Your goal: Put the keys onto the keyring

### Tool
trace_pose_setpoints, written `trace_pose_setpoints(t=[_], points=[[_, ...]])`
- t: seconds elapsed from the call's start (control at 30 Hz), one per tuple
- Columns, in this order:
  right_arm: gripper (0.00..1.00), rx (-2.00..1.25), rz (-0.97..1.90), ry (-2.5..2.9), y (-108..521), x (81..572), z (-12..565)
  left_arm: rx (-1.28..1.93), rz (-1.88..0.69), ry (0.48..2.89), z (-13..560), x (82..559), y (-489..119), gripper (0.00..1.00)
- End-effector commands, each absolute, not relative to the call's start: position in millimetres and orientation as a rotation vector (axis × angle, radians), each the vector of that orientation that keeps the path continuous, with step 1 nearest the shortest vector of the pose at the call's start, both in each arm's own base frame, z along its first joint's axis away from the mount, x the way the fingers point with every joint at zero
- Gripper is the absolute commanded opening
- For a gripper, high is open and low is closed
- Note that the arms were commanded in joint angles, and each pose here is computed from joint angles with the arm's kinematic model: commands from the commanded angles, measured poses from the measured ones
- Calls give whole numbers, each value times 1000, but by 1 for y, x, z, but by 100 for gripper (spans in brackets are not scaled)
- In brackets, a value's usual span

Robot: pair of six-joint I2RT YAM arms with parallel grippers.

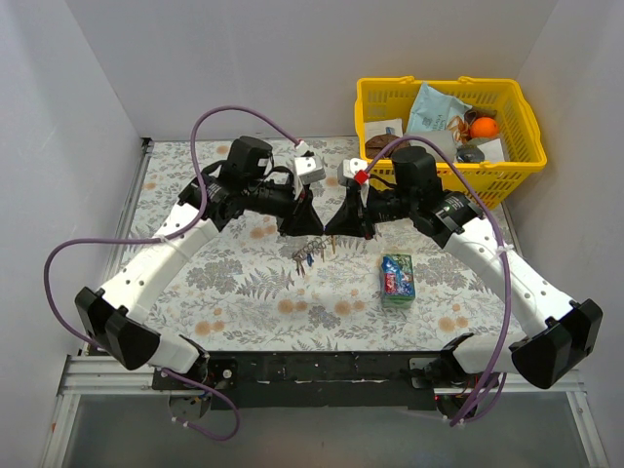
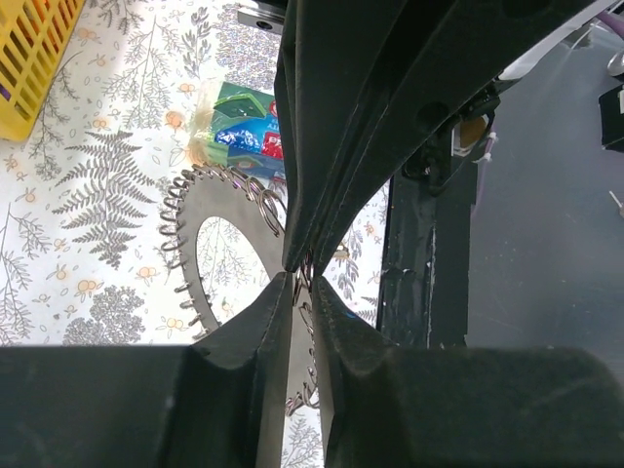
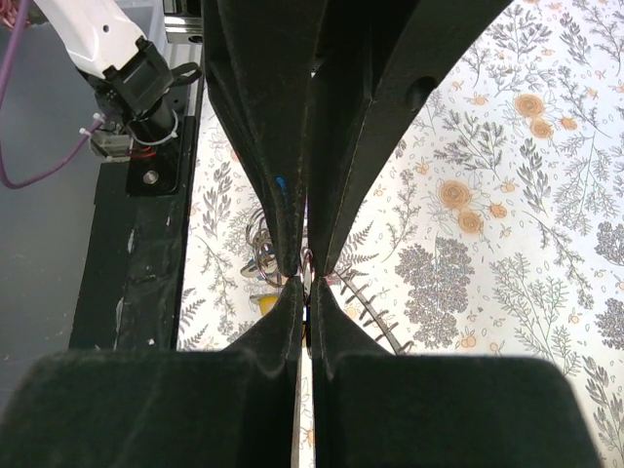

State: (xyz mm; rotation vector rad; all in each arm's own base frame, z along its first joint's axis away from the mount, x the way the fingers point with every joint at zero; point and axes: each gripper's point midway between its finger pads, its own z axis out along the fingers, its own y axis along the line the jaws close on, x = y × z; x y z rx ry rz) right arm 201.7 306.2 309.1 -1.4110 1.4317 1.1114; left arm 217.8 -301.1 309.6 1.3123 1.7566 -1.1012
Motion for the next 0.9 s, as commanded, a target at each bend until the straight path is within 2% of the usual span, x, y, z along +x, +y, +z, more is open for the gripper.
trace_pose_setpoints(t=[0.0, 0.03, 0.07, 0.37, 0.43, 0.47, 0.5, 0.57, 0.6, 0.7, 0.87], points=[[1, -1419, 1118, 1308, 308, 195, 339, 1343, -1136, 1703, 320, 216, -307, 10], [1, -1419, 1116, 1309, 308, 194, 338, 1344, -1128, 1710, 318, 217, -308, 2], [1, -1419, 1117, 1310, 308, 195, 338, 1345, -1122, 1714, 317, 218, -307, 0], [1, -1407, 1117, 1280, 308, 193, 345, 1306, -1057, 1661, 317, 215, -300, 0], [12, -1391, 1126, 1273, 306, 190, 350, 1265, -1031, 1597, 320, 215, -297, 0], [20, -1390, 1130, 1251, 307, 188, 353, 1237, -1029, 1587, 320, 215, -297, 0], [37, -1386, 1137, 1247, 307, 187, 355, 1211, -1007, 1527, 329, 220, -299, 0], [50, -1382, 1157, 1219, 307, 183, 362, 1169, -999, 1496, 328, 216, -294, 0], [59, -1379, 1162, 1214, 306, 182, 364, 1133, -998, 1460, 335, 218, -294, 0], [68, -1351, 1155, 1205, 306, 182, 371, 1076, -994, 1403, 343, 215, -291, 0], [72, -1314, 1130, 1198, 302, 185, 378, 996, -1009, 1244, 370, 205, -285, 0]])
